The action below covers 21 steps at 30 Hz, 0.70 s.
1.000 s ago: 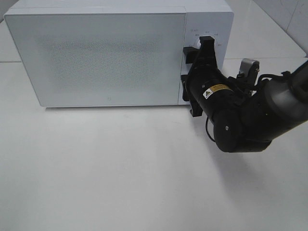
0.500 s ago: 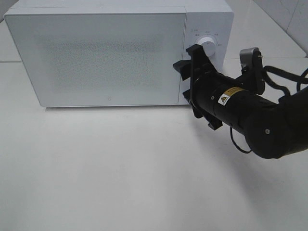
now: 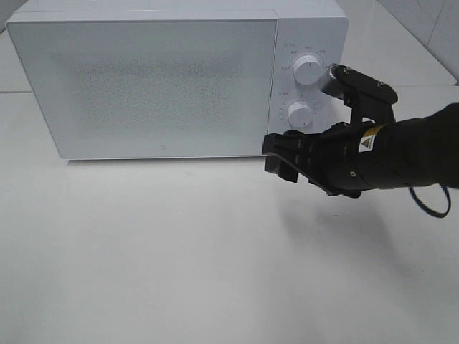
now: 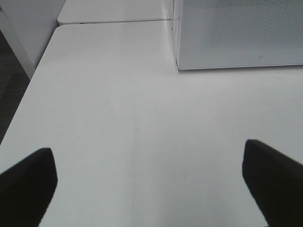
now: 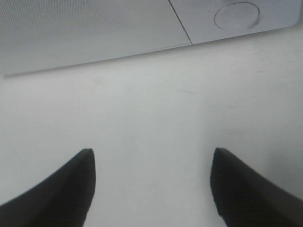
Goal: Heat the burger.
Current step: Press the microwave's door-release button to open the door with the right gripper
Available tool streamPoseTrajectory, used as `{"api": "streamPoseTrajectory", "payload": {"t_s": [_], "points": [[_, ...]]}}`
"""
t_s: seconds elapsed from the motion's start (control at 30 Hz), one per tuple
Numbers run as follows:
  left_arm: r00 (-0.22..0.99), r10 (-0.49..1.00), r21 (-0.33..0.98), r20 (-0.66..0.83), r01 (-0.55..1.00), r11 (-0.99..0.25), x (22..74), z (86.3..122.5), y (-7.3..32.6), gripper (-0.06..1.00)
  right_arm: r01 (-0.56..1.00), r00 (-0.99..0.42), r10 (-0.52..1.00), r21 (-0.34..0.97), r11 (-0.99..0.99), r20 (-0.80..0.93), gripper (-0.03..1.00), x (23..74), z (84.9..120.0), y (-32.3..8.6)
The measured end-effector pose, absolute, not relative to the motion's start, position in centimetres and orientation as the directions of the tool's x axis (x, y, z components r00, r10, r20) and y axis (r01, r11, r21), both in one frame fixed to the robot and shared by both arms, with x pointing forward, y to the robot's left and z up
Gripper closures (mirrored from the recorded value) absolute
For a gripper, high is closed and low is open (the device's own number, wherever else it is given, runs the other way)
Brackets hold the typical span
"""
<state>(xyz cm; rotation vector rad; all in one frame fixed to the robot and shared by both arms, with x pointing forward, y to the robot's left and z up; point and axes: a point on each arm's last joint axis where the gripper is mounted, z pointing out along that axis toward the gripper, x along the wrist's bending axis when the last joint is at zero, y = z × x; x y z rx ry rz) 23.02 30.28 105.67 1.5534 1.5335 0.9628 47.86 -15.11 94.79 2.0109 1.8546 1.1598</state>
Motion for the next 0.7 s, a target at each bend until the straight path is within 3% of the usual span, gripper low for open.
{"api": "streamPoseTrajectory", "payload": {"t_s": [0.17, 0.3, 0.47, 0.7], "points": [[0.005, 1.0, 0.895, 0.013, 0.446, -0.014, 23.0, 105.7, 30.3, -0.04, 0.797, -0.218, 0.94, 0.603, 0.016, 0.263, 0.29, 47.8, 96.6, -16.2], [0.005, 1.0, 0.895, 0.013, 0.446, -0.014, 23.0, 105.7, 30.3, -0.04, 0.792, -0.337, 0.932, 0.576, 0.202, 0.135, 0.21, 46.9, 98.2, -16.9], [0.005, 1.0, 0.895, 0.013, 0.446, -0.014, 23.0, 105.7, 30.3, -0.04, 0.786, -0.386, 0.921, 0.54, 0.301, 0.049, 0.16, 45.5, 99.6, -18.1], [0.005, 1.0, 0.895, 0.013, 0.446, -0.014, 23.0, 105.7, 30.3, -0.04, 0.782, -0.391, 0.92, 0.532, 0.326, 0.012, 0.16, 42.5, 102.8, -20.1]]}}
